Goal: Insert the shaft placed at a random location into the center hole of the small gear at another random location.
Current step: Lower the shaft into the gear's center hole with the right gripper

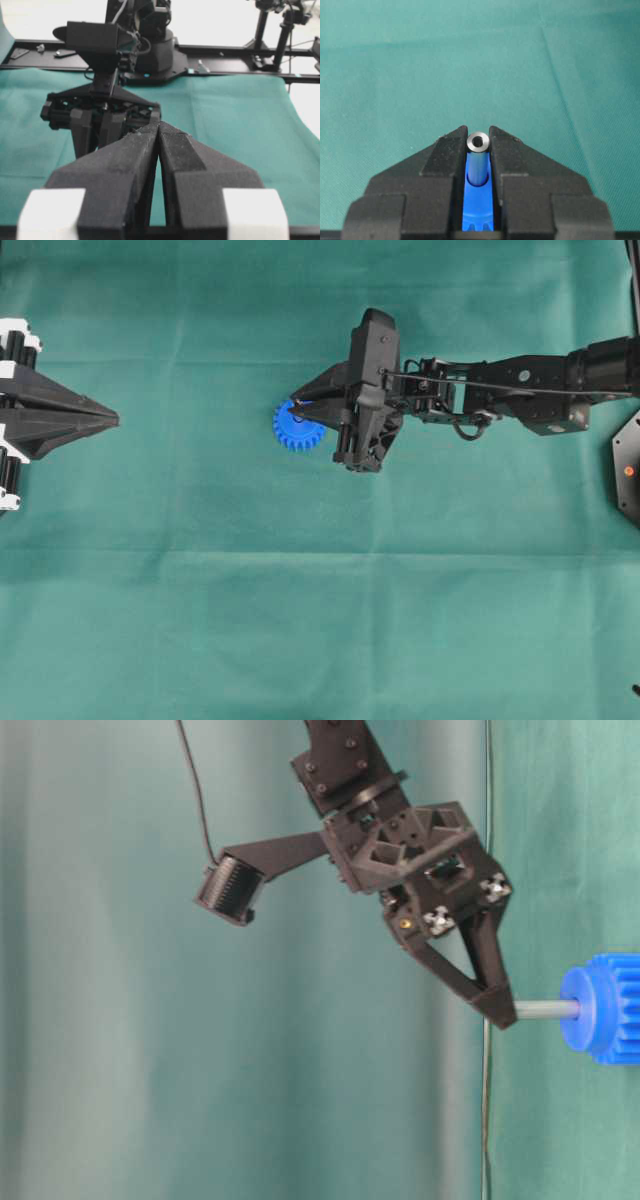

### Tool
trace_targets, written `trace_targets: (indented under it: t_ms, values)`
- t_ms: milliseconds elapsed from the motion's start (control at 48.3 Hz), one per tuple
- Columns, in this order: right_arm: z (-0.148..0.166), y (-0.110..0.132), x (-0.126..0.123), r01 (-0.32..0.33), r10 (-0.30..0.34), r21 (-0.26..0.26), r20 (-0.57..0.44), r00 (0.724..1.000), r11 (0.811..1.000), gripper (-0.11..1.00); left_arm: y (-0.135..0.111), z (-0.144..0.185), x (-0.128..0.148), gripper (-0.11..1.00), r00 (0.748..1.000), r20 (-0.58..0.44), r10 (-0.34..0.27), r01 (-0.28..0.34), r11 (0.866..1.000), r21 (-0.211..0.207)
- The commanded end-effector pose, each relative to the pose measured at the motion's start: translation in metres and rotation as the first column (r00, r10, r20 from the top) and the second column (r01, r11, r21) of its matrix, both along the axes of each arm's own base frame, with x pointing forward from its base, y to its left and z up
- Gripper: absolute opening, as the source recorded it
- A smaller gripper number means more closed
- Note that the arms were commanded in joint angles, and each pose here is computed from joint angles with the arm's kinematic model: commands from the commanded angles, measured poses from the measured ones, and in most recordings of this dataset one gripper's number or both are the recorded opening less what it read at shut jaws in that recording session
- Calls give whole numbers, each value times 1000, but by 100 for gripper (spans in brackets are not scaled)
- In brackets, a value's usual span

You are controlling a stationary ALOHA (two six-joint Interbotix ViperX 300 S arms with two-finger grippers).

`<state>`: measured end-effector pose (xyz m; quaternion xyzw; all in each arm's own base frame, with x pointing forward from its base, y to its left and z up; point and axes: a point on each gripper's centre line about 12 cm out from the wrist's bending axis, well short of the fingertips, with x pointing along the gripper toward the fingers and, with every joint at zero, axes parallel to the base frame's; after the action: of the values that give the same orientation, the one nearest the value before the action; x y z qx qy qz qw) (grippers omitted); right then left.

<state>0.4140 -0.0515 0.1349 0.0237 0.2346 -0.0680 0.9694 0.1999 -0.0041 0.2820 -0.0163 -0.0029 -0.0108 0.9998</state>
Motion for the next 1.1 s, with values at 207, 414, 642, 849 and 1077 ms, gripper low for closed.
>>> trace_targets:
  t_ms: [207, 414, 642, 849, 1077]
  values:
    - [3, 0, 6, 3, -3, -1, 31, 1000, 1000, 14, -1, 9, 2, 0, 1000, 23, -4, 4, 1000, 0]
    - [-5, 0, 6, 3, -3, 0, 20, 1000, 1000, 14, -1, 9, 2, 0, 1000, 25, -4, 4, 1000, -1]
    - [-11, -1, 8, 4, -4, 1, 16, 1000, 1000, 14, -1, 10, 2, 0, 1000, 28, -4, 4, 1000, 1]
    - [-14, -1, 8, 4, -4, 2, 9, 1000, 1000, 14, 0, 10, 2, 0, 1000, 26, -2, 2, 1000, 2]
    - [-15, -1, 7, 4, -4, 2, 6, 1000, 1000, 14, 0, 9, 2, 0, 1000, 25, -2, 2, 1000, 1]
